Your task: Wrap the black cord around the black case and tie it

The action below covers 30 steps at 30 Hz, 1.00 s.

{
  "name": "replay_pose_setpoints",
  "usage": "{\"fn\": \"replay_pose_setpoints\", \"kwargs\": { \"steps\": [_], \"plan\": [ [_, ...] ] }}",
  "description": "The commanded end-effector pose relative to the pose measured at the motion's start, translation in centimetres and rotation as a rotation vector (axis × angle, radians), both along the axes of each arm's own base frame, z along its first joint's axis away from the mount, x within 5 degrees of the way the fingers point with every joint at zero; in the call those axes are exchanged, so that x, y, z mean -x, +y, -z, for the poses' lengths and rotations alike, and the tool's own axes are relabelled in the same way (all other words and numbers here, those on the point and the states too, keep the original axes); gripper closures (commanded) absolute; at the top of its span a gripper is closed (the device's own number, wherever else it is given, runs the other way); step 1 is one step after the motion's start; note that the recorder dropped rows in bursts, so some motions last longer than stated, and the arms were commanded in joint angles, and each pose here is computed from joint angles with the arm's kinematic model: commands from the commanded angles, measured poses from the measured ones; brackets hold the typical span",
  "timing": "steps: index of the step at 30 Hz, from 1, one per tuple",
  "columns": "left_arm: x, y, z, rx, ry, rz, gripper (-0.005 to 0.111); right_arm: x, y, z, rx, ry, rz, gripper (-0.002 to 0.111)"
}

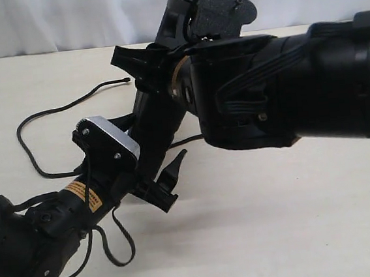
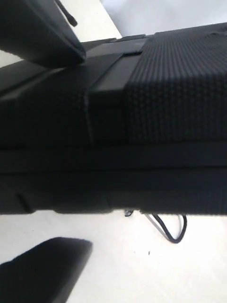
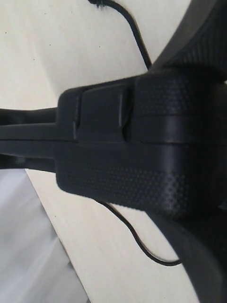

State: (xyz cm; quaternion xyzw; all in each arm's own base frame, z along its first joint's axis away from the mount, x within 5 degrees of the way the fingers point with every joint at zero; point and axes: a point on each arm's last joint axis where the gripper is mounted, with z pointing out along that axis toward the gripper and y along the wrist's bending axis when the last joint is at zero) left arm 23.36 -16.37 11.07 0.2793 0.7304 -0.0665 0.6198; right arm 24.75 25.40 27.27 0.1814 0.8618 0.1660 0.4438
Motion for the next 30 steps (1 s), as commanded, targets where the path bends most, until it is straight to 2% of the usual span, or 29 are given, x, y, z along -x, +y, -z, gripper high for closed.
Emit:
{"fn": "replay_pose_setpoints", "kwargs": {
  "steps": [1, 3, 5, 7, 10, 12, 14, 16, 19, 21, 25, 30],
  "plan": [
    [-0.4, -0.9, -0.2, -0.009, -0.003, 0.060, 0.018, 0.1, 0.0, -0.8, -0.052, 0.003, 0.000, 0.104],
    [-0.9, -1.4, 0.0, -0.025, 0.036, 0.065, 0.018, 0.1, 0.0, -0.8, -0.055, 0.009, 0.004, 0.104],
    [-1.1, -1.7, 0.0, -0.024, 0.061, 0.066, 0.025, 0.1, 0.0, -0.8, -0.051, 0.008, 0.007, 0.104],
    [-1.1, -1.8, -0.1, -0.023, 0.049, 0.079, 0.038, 0.1, -0.1, -0.7, -0.045, 0.009, 0.014, 0.104],
    [-1.1, -1.8, -0.1, -0.020, 0.046, 0.078, 0.065, 0.1, -0.3, -0.7, -0.026, 0.007, 0.021, 0.101],
    [-1.1, -1.7, 0.0, -0.022, 0.058, 0.064, 0.085, 0.1, -0.3, -0.7, -0.020, 0.006, 0.018, 0.094],
    [-1.1, -1.7, 0.1, -0.027, 0.066, 0.066, 0.099, 0.1, -0.3, -0.7, -0.018, 0.006, 0.016, 0.085],
    [-1.1, -1.7, 0.1, -0.028, 0.065, 0.073, 0.106, 0.1, -0.2, -0.7, -0.019, 0.006, 0.014, 0.075],
    [-1.0, -1.8, 0.2, -0.038, 0.074, 0.092, 0.107, 0.1, -0.2, -0.7, -0.023, 0.009, 0.014, 0.055],
    [-0.9, -1.8, 0.4, -0.048, 0.092, 0.092, 0.107, 0.2, -0.2, -0.6, -0.023, 0.018, 0.014, 0.046],
    [-0.9, -1.8, 0.4, -0.056, 0.106, 0.095, 0.107, 0.2, -0.4, -0.8, 0.049, 0.007, -0.029, 0.038],
    [-0.8, -1.8, 0.4, -0.056, 0.108, 0.096, 0.107, 0.8, -2.1, -2.8, 0.106, -0.032, 0.016, 0.036]
  ]
}}
